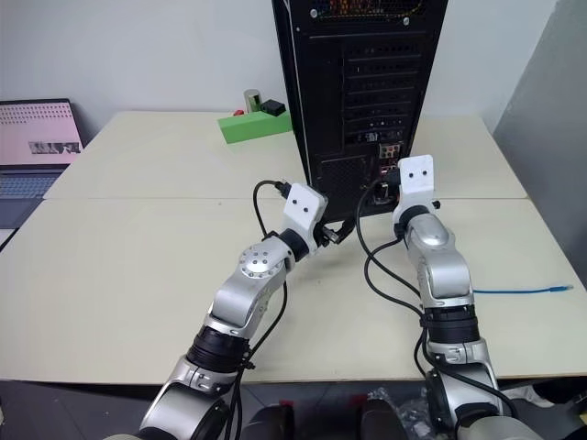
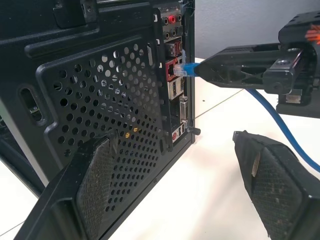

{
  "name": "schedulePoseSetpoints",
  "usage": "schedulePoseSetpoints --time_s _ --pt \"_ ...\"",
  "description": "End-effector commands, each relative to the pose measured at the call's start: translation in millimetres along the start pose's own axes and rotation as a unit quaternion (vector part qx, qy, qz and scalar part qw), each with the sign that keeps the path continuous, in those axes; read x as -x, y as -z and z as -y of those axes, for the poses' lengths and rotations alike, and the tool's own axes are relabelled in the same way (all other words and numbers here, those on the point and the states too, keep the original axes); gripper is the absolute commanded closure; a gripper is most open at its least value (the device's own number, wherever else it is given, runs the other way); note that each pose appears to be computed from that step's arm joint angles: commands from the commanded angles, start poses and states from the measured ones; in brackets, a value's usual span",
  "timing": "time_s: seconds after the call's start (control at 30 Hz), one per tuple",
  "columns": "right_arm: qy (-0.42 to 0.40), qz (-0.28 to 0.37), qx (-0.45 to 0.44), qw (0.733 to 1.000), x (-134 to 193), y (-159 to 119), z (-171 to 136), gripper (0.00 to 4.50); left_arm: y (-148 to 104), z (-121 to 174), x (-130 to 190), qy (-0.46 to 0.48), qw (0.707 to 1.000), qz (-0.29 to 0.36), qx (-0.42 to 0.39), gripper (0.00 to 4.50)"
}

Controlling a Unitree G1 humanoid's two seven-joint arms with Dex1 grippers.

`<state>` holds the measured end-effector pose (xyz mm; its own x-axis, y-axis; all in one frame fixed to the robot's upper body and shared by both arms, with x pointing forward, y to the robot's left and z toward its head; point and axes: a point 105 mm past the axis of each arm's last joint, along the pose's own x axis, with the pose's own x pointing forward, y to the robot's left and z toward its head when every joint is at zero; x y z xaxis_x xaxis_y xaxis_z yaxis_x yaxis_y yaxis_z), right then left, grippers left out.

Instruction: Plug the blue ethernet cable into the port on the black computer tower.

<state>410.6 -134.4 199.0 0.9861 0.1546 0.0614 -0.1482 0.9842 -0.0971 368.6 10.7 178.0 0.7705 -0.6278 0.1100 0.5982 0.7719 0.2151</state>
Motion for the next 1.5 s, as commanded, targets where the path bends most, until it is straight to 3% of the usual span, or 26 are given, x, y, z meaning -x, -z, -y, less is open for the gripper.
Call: schedulePoseSetpoints --time_s 0.03,1.03,1.5 --pt "-0.002 0.031 -0.01 0.999 -1 -20 0 4.5 -18 -1 1 -0.005 0.999 0.033 -0.008 0.6" --pt "-0.009 0.051 0.0 0.999 -3 -33 -4 4.5 -17 -1 1 -0.005 0.999 0.033 -0.007 0.6" --pt "-0.023 0.032 0.006 0.999 -5 -24 -13 4.5 -17 -1 1 -0.006 0.999 0.033 -0.005 0.6"
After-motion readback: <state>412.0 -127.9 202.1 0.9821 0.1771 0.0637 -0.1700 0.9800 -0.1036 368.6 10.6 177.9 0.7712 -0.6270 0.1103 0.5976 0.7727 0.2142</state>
